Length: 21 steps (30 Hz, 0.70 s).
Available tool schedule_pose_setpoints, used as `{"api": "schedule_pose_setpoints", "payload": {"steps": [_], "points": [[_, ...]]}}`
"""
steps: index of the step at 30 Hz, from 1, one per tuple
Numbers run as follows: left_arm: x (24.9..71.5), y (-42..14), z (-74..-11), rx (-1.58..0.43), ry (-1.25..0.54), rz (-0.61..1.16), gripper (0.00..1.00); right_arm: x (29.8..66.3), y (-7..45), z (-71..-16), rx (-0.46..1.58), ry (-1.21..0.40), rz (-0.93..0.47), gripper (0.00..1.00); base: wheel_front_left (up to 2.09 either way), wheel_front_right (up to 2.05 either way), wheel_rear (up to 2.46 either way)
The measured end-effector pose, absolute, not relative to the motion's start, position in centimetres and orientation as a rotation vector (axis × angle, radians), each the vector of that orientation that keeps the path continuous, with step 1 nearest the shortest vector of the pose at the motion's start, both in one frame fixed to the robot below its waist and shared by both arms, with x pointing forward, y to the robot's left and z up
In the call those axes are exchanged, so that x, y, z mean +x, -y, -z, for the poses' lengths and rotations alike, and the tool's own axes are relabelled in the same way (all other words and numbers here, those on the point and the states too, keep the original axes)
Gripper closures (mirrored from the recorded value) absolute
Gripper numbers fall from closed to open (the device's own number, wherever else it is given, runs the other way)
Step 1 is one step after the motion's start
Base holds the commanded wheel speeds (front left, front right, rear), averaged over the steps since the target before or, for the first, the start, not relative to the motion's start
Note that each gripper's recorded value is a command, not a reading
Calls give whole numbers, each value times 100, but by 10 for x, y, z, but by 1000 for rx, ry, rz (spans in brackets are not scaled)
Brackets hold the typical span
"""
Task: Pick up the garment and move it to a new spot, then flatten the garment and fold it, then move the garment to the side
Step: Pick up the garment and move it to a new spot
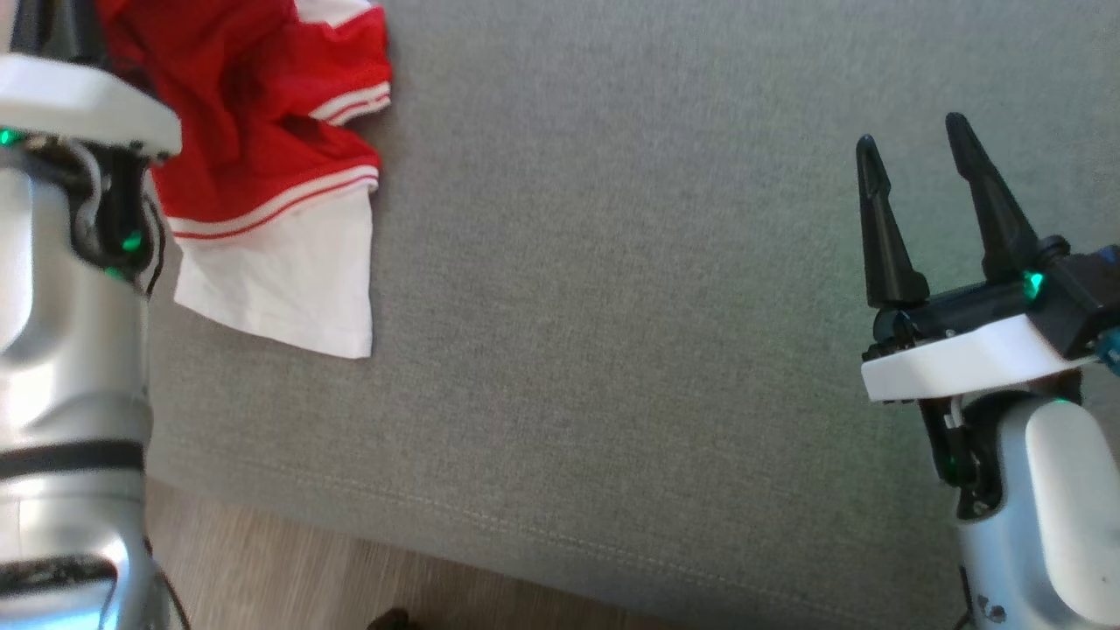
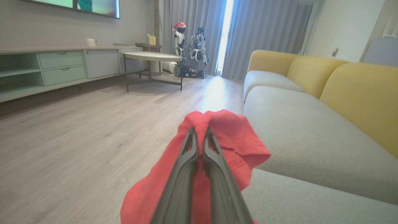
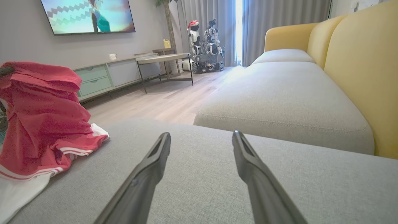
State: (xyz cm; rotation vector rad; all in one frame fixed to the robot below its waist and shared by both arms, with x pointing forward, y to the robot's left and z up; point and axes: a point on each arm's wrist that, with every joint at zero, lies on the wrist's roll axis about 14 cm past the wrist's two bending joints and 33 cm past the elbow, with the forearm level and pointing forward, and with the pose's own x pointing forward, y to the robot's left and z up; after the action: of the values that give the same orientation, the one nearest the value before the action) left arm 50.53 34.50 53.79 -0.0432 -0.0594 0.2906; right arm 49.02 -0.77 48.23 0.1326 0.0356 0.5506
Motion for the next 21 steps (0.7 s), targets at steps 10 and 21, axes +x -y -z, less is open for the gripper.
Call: {"api": "schedule_pose_setpoints", "payload": {"steps": [10,21], "points": [[479,-316,-657,-93,394,-198,100,465,13,-521,172,49,-530,0,0,0,0],[498,-170,-728,-217,504,167,100,455,67,-542,192,123,-388,0,0,0,0]]}}
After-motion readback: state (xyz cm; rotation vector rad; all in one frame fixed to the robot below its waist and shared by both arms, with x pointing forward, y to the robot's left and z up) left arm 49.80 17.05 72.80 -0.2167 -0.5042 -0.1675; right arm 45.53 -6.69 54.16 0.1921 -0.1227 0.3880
